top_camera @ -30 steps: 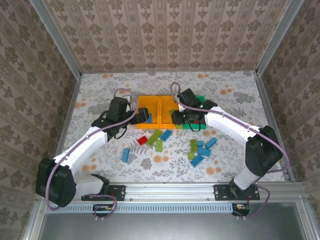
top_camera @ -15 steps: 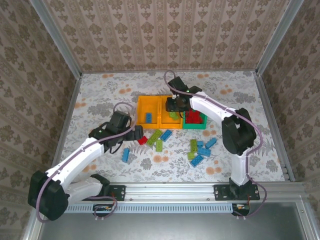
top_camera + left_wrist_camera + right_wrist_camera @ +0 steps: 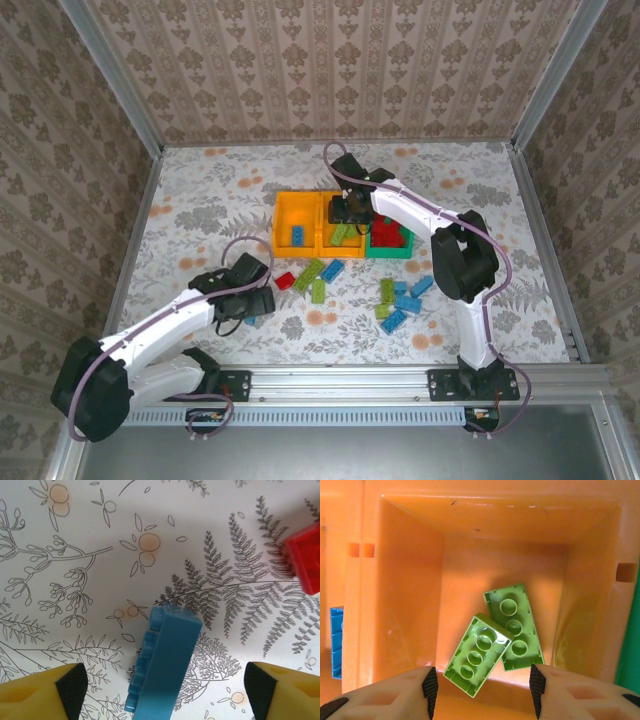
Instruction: Sort the legos into containers by color
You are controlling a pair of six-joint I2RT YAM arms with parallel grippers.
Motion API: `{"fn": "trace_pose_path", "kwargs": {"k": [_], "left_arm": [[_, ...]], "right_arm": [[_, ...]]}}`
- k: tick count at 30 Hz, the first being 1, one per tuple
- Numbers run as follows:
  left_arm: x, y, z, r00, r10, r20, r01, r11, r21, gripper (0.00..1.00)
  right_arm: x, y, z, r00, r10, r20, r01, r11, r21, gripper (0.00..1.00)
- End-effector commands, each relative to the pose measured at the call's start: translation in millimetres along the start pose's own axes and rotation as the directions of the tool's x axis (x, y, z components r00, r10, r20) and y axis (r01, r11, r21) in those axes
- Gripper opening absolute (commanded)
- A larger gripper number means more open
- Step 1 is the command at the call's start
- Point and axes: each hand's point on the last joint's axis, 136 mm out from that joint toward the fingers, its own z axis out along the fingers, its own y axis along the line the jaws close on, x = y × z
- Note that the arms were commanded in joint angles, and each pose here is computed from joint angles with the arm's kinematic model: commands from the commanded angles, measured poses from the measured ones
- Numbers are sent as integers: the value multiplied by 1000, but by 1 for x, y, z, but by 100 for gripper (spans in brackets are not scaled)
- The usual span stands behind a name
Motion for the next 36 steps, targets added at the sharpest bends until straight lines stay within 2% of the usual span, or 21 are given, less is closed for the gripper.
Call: {"fn": "trace_pose_path", "kwargs": {"k": [1,5,10,17,20,22,25,28,32,36], "left_arm": [[10,2,10,999,-18,-36,18,1000,-9,80],[15,-3,23,998,-16,-59,16,1000,7,74],[12,-7,29,999,-1,-54,2,1000,7,47],[2,-10,24,1000,3,-11,-3,1000,23,27],[-16,-18,7,998,-1,61,-2,999,54,24],[-39,-27,-13,989,8,147,-21,996,86,24],[-77,-47,-46,961,37,275,-76,988,133,23],[-112,-73,-71,933,68,352,-144,971,193,24],[-145,-108,-85,918,122,379,-227,942,248,24],[-170,-135,-77,909,194,369,-299,920,252,25]], "right_arm": [[-4,-2,-15,1000,13,15,-13,1000,6,59],[-6,-2,-41,997,28,76,-25,999,-32,64],[6,-18,-71,991,33,129,-31,999,-18,67],[44,-66,-91,990,62,127,-74,993,94,70],[65,-88,-95,986,106,127,-122,984,128,70],[80,-102,-100,982,137,132,-156,977,147,70],[103,-118,-102,978,168,123,-187,967,173,70],[125,-139,-106,971,208,121,-231,944,235,72],[144,-165,-111,946,288,150,-320,906,278,74],[162,-190,-111,904,396,163,-427,859,281,74]]}}
